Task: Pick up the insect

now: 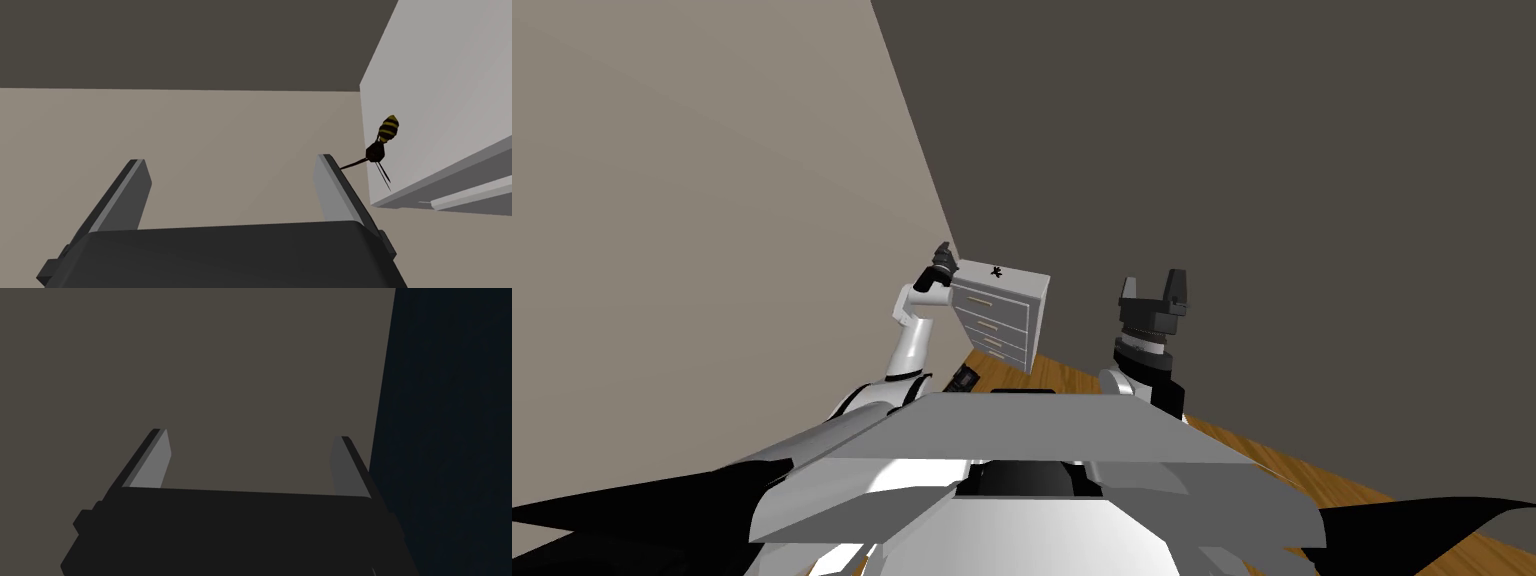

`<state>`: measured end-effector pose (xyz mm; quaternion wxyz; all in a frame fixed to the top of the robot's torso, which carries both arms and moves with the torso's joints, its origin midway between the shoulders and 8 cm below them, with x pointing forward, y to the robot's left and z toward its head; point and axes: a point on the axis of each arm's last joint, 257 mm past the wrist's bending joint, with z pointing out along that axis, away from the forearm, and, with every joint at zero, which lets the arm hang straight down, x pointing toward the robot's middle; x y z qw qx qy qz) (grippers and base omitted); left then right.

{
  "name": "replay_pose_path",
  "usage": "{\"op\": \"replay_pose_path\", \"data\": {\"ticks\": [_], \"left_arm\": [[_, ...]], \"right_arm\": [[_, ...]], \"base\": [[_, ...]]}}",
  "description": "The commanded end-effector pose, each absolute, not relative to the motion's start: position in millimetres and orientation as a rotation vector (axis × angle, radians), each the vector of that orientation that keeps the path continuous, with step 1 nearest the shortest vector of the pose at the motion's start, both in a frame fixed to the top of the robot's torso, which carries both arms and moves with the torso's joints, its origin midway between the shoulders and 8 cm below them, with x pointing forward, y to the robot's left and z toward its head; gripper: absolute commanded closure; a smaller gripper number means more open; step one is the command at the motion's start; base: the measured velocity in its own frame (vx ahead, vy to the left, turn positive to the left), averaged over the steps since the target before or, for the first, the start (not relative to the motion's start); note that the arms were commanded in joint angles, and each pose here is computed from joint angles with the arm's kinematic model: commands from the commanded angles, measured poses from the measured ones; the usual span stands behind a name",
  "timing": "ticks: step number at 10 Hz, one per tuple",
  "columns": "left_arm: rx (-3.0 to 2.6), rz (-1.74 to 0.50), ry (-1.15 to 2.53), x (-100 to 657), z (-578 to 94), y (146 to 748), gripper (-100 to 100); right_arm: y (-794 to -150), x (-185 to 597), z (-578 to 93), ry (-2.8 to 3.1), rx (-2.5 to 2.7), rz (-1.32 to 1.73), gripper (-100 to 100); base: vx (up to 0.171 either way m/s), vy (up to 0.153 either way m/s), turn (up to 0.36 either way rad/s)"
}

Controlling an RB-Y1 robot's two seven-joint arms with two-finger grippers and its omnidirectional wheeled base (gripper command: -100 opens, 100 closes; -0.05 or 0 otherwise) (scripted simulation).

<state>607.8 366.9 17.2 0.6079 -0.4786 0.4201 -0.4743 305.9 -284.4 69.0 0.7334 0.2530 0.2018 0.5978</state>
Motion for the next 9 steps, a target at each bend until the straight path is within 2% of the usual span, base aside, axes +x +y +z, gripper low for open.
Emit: {"op": "replay_pose_path", "data": {"ticks": [1, 9], "left_arm": [[-1.140, -1.080, 0.983, 616, 14, 369, -100], [-1.373, -0.960, 1.015, 656, -4, 410, -100]], "right_arm": [[-284, 306, 69, 0.444, 0.556, 1.315, 0], [-284, 306, 69, 0.444, 0.556, 1.315, 0]], "base": [[0.000, 0.000, 0.000], [0.011, 0.007, -0.033]]}}
